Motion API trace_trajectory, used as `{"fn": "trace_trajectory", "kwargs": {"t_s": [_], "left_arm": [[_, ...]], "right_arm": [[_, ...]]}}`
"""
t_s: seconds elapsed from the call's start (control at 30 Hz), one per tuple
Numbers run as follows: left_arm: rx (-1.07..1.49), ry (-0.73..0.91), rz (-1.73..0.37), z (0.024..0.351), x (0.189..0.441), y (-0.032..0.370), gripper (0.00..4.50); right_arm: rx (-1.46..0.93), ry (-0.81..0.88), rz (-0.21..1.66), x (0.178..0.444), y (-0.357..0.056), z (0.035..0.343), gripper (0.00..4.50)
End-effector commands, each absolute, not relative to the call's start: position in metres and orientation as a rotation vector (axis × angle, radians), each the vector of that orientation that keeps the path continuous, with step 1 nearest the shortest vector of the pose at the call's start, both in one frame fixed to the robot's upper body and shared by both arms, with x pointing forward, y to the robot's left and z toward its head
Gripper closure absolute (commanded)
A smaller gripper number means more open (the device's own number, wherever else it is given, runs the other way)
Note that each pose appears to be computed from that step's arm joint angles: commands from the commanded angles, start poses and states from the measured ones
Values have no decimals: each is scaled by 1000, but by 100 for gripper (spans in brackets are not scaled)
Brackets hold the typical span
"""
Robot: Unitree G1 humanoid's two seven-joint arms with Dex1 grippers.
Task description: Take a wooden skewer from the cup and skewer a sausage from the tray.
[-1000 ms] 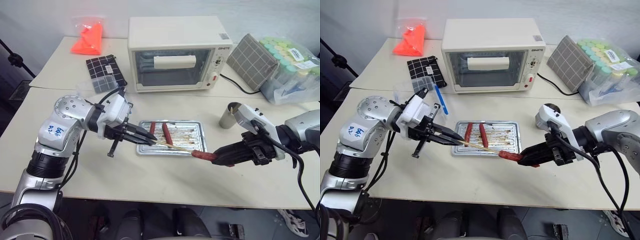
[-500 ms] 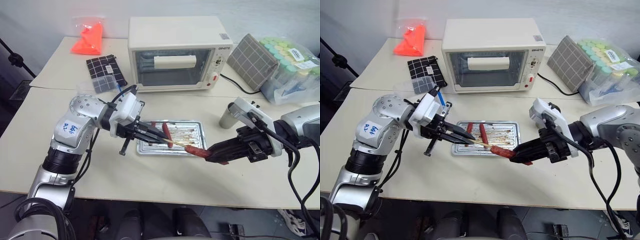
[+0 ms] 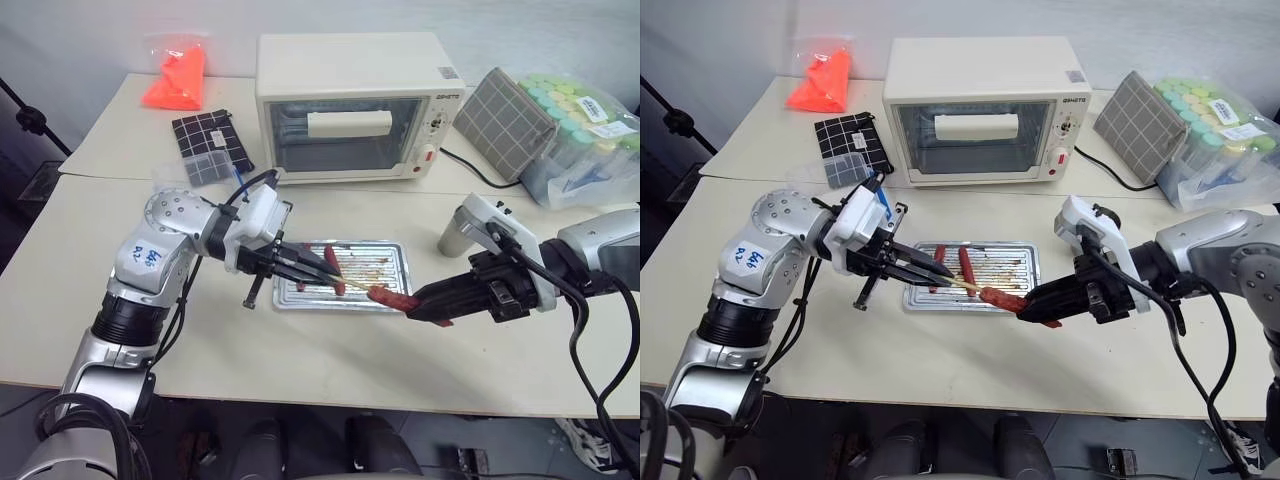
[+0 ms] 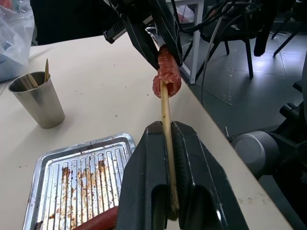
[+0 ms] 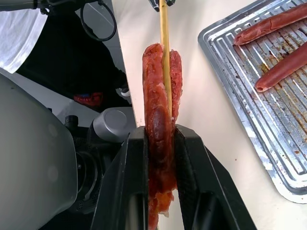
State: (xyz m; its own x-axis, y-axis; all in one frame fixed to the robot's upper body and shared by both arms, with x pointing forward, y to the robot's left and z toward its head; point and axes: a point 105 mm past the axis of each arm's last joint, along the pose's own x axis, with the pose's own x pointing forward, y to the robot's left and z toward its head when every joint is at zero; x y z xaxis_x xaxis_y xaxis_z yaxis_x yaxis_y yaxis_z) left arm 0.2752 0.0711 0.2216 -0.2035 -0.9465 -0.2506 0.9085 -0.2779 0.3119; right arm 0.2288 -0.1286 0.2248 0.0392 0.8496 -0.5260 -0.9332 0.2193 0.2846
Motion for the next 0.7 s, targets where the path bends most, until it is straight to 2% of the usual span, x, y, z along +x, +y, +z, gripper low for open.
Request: {"fn": "trace_trajectory", "kwargs": {"t_s": [0.03,0.67,0.7], "left_arm": [[483,-156,-1826,227,265,67,450],[490,-147,-1848,223,260,64,450],[489,-147,-1846,223,260,65,450]], "right_arm": [[-162,617,1407,228,-124,236,380],[-174,638,1399,232,-123,231,380],[-170,641,1393,232,-124,231,338]]}}
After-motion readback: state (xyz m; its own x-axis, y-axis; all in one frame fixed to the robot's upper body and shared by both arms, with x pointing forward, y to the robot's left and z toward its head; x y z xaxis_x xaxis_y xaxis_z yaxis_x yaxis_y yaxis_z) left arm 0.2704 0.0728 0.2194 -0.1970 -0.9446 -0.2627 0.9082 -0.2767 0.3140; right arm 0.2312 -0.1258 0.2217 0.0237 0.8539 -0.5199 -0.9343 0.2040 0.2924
